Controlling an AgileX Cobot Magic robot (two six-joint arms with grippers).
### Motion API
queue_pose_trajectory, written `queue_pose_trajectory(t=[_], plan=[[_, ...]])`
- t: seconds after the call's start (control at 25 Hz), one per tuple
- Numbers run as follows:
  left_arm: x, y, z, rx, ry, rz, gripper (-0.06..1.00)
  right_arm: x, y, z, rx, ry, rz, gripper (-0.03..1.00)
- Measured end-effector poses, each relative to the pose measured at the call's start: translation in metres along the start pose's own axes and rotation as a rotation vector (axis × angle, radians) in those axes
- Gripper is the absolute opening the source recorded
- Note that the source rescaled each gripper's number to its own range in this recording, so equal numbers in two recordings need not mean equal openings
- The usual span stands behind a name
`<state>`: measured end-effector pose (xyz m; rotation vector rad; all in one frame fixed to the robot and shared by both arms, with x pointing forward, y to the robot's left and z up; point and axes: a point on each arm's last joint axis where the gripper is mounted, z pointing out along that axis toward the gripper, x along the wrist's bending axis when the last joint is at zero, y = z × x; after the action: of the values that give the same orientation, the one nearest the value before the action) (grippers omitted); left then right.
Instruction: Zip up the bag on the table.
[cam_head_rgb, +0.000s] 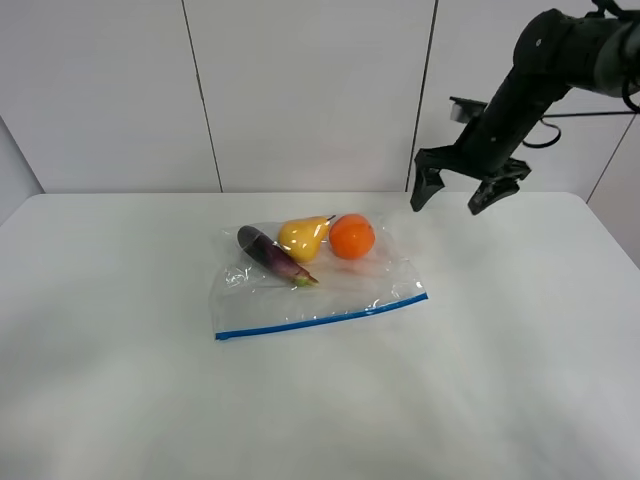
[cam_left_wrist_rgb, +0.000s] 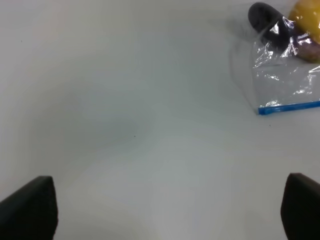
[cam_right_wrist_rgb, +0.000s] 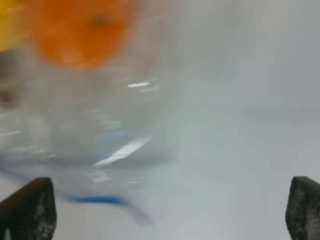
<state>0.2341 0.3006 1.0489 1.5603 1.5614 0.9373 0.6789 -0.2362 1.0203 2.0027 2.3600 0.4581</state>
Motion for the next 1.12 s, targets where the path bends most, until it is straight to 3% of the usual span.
queue_pose_trajectory(t=[0.16, 0.36, 0.48, 0.76, 1.12], plan=[[0.000, 0.000, 0.000, 0.000, 0.000, 0.000, 1.00, -0.026, 0.004, -0.015, -0.025, -0.118, 0.025, 0.99], [0.000, 0.000, 0.000, 0.000, 0.000, 0.000, 1.00, -0.065, 0.000, -0.023, -0.034, -0.155, 0.103, 0.99], [0.000, 0.000, 0.000, 0.000, 0.000, 0.000, 1.00, -0.076, -0.002, -0.026, -0.036, -0.159, 0.129, 0.99], [0.000, 0.000, 0.000, 0.000, 0.000, 0.000, 1.00, -0.069, -0.020, -0.039, -0.024, -0.141, 0.135, 0.99], [0.000, 0.000, 0.000, 0.000, 0.000, 0.000, 1.00, -0.035, -0.128, -0.098, -0.002, -0.159, 0.123, 0.99]])
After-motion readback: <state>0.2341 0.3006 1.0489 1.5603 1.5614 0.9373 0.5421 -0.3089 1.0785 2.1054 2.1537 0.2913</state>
